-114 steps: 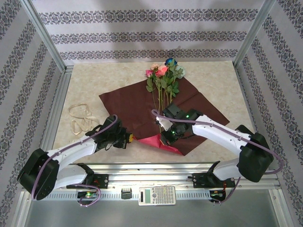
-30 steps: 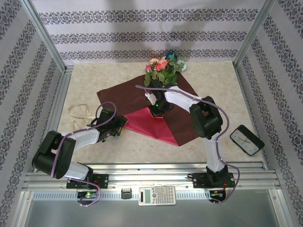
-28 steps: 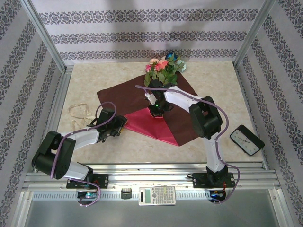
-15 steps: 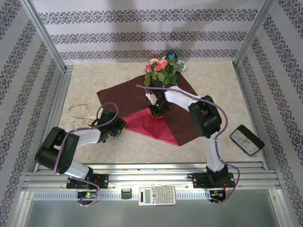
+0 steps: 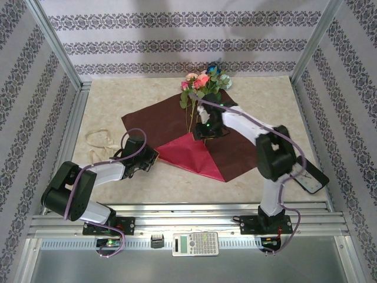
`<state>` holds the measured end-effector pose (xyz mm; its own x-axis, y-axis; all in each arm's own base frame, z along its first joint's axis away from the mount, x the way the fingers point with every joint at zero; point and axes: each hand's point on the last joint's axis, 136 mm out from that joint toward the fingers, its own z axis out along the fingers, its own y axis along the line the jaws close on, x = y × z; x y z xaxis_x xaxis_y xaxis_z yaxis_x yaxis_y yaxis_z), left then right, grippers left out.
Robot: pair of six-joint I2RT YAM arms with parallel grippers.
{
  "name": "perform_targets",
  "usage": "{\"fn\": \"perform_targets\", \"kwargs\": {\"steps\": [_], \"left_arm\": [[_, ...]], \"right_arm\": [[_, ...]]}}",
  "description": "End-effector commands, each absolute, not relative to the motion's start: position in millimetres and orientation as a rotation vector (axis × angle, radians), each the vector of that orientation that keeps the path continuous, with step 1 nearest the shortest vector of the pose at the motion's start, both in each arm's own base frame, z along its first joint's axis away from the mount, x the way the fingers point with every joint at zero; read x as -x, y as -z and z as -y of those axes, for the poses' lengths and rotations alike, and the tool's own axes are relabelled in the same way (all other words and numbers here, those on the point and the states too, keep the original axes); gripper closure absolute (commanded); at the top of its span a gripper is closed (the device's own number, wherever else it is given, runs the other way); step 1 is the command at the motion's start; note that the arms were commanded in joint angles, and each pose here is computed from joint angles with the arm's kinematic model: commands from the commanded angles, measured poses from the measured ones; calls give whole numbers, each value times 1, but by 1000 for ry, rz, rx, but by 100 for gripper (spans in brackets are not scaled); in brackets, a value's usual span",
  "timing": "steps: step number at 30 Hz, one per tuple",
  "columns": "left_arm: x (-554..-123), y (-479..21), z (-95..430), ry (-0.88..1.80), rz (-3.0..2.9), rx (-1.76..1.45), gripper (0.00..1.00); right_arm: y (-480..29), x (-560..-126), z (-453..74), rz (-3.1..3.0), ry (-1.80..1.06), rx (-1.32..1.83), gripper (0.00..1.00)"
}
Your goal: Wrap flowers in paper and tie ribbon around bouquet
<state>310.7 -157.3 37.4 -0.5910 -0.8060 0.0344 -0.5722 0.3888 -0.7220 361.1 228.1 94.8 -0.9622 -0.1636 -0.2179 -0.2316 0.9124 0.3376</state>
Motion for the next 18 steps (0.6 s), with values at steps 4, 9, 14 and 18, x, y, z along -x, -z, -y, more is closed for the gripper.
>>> {"fn": "perform_targets", "kwargs": {"steps": [4, 9, 14, 18], "left_arm": [[-290, -37, 171, 1064, -2360, 1304, 100], [-285, -37, 177, 1090, -2373, 1332, 100], [-283, -38, 185, 1124, -2381, 1346, 100], [-283, -41, 189, 1150, -2388, 1335, 100]], "right_arm": [[-132, -313, -202, -2859, -787, -430, 49], [-123, -261, -245, -2698, -1140, -1001, 48], [-106, -239, -293, -2400, -1388, -1428, 41], [-90, -230, -312, -2272, -1411, -1583, 39]]}}
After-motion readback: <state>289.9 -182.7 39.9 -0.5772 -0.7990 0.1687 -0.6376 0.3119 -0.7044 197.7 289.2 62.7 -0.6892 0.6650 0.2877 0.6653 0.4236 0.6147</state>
